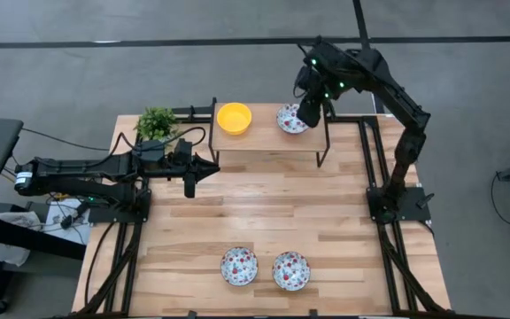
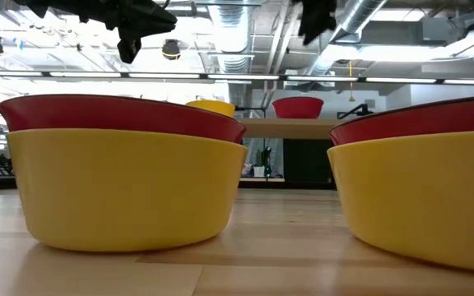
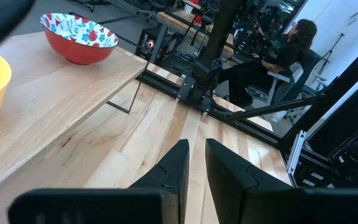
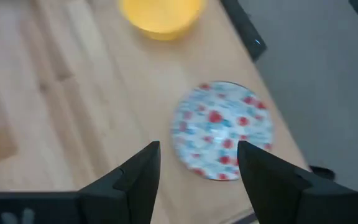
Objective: Pick & Place Mini bowls
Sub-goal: Stack the right white bowl on top of the white bowl on the shelf
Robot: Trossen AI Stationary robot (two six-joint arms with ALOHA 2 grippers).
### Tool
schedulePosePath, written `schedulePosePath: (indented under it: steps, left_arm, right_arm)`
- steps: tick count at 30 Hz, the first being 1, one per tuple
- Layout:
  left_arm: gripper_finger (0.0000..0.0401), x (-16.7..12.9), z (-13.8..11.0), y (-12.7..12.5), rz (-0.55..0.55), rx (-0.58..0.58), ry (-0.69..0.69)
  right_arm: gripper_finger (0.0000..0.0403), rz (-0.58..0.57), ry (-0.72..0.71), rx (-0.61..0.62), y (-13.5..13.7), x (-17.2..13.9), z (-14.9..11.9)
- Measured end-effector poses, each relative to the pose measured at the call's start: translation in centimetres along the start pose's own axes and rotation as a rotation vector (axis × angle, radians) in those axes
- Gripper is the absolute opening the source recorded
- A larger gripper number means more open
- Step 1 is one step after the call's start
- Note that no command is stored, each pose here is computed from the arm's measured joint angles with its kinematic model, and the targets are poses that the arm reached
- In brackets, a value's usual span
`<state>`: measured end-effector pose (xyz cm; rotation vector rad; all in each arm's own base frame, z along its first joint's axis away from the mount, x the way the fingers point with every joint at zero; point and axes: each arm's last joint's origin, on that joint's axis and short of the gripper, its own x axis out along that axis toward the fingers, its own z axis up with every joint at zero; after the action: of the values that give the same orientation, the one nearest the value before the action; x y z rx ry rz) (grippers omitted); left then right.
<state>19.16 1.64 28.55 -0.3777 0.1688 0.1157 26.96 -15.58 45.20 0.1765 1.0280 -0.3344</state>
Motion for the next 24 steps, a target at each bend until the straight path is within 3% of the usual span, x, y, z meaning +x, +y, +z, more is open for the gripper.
schedulePosePath:
  steps: [7,14,19,24]
  left_arm:
    - [0.0053,-0.8,0.5,0.2,-0.038,0.107,-0.019]
    - [0.0053,-2.4,1.2,1.0,-0.185,0.274,-0.025]
    - [0.0053,-2.5,0.7,1.1,-0.238,0.239,0.002]
    - [0.0053,-2.0,0.3,0.5,-0.277,0.149,0.037]
  right_arm:
    - [0.0192,0.111,-0.043,-0.012,6.6,-2.0,-0.5]
    - [0.0181,0.146,-0.013,-0.011,13.6,-1.9,-1.2]
    - [0.0172,0.202,0.048,0.043,18.4,-1.5,-2.3]
    - [0.0165,0.216,0.152,0.009,22.8,-0.4,-4.7]
